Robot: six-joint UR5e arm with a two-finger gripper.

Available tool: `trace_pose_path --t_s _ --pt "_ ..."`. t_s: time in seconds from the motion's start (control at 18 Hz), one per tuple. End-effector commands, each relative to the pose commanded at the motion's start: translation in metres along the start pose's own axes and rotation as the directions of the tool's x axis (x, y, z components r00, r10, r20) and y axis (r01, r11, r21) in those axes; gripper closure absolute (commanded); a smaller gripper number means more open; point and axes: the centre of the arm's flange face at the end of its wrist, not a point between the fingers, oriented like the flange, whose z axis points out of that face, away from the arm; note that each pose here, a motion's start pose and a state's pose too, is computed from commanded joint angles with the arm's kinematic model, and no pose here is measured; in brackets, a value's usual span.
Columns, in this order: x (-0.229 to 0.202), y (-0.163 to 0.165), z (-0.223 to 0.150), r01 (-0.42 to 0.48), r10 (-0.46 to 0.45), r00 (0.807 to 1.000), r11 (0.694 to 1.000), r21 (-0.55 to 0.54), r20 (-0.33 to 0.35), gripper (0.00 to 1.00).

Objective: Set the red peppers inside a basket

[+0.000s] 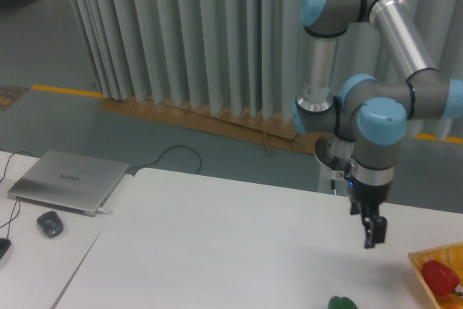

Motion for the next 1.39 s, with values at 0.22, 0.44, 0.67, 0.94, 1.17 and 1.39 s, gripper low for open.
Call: trace_pose_path --t_s 0.22,0.44,0.67,0.94,1.17,1.39 --pt "0.02 -0.025 0.002 0.02 -0.02 1.0 1.0 0.016 -0.015 0.0" --pt "0.042 -0.033 -0.014 -0.006 0.006 1.0 1.0 0.003 -0.023 0.0" --pt "0.044 -0.029 -0.015 -0.006 0.005 0.998 1.0 -0.012 -0.061 0.0" --pt "0.053 -0.022 -0.017 -0.008 0.004 0.997 0.999 -0.048 -0.083 0.0" --pt "0.061 -0.021 -0.025 -0.01 0.006 0.997 0.999 -0.047 -0.073 0.0" --pt "0.064 -0.023 -0.026 -0.009 0.006 0.998 0.999 -0.044 -0.07 0.0"
